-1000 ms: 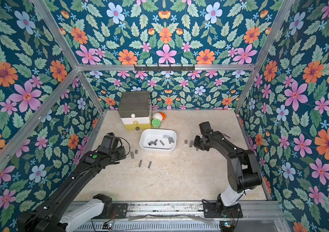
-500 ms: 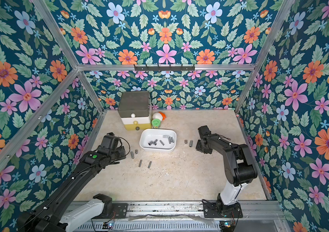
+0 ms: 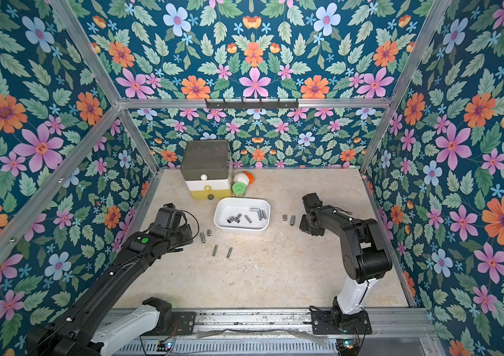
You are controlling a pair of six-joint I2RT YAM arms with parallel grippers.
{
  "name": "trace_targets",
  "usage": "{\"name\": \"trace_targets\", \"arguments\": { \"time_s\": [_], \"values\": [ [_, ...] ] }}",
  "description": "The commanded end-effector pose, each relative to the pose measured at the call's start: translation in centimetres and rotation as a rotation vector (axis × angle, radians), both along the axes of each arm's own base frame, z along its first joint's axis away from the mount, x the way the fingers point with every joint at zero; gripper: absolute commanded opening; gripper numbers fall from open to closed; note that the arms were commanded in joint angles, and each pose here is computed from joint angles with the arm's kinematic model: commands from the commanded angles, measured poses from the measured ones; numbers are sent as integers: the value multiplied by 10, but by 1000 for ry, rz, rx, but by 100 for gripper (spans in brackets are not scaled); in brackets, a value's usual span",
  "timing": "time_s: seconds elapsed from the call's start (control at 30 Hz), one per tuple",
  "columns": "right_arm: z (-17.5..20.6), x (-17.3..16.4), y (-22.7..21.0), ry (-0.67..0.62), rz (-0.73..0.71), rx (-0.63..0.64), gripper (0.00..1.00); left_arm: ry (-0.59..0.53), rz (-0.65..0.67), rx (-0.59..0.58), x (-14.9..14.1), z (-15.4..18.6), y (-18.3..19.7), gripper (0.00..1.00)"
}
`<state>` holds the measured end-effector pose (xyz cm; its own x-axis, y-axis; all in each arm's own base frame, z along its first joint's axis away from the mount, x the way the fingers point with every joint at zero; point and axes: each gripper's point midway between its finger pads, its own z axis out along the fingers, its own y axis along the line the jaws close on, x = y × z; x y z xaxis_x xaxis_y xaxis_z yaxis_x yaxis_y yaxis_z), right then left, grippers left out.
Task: Take out the socket from the storage box
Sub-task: Place the socket head at the center of the board, then pick up the socket head from the storage box.
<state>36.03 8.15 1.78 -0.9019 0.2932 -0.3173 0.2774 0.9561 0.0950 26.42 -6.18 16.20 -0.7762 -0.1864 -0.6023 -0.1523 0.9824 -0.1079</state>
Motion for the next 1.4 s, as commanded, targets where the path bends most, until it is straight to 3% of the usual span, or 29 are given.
{"name": "trace_targets", "arguments": {
  "time_s": [0.0,0.63,0.87,1.13,1.37],
  "values": [
    [-5,-4,-2,22,4,-13,28,-9,-2,8,1,2,1,58],
    [22,-2,-1,-29,0,4,32,-6,-5,6,2,1,0,57],
    [49,-3,0,-101,2,30,33,-5,-90,-42,9,3,-19,57],
    [66,-16,1,-186,-1,76,34,-20,-193,-76,45,18,-62,57],
    [76,-28,-2,-270,-17,117,34,-31,-359,22,98,23,-137,57]
  ]
}}
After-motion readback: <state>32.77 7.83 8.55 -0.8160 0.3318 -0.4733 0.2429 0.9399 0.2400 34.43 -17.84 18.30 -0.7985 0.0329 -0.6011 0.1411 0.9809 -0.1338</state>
